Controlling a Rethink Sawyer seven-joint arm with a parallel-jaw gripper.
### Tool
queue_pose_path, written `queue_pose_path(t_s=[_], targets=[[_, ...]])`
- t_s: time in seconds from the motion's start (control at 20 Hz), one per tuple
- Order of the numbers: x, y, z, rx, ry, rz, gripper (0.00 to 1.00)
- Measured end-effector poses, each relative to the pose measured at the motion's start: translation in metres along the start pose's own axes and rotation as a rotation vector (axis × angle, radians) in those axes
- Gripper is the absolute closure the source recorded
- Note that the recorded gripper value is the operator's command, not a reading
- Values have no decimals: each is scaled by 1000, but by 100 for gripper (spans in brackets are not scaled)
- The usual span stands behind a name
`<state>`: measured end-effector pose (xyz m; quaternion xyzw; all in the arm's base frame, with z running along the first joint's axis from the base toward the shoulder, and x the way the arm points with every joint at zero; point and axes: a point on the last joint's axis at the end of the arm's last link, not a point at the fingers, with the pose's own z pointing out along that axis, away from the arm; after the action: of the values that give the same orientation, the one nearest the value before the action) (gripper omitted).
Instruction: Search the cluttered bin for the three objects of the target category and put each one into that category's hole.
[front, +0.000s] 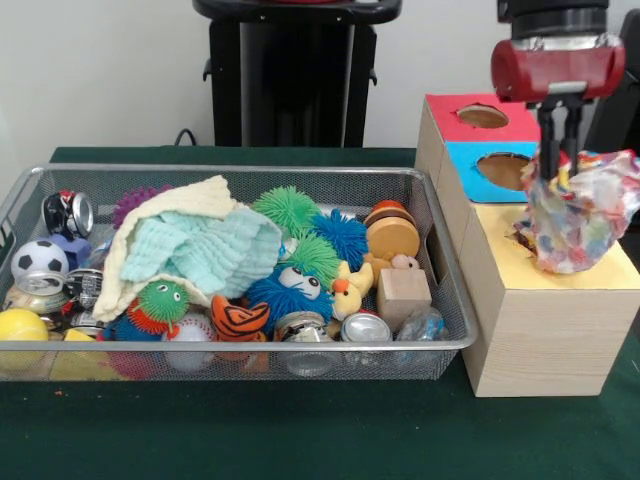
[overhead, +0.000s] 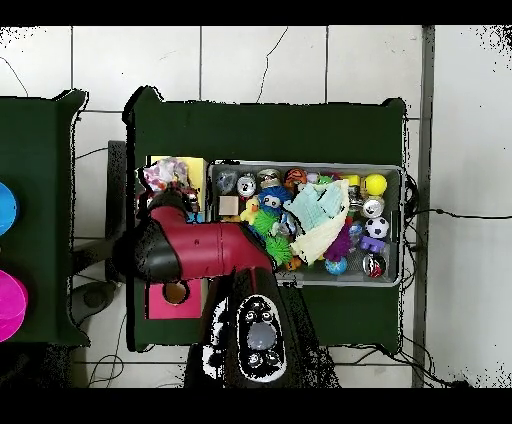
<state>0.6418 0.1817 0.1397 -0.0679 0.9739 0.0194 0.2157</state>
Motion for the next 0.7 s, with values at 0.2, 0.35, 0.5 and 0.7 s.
queue_pose_path(t_s=[0.2, 0.35, 0.5, 0.7], targets=[[19, -10, 13, 36, 38, -3, 100], [31, -19, 20, 63, 64, -5, 100], [44, -28, 29, 90, 93, -2, 100], [51, -35, 36, 122, 114, 8, 100]])
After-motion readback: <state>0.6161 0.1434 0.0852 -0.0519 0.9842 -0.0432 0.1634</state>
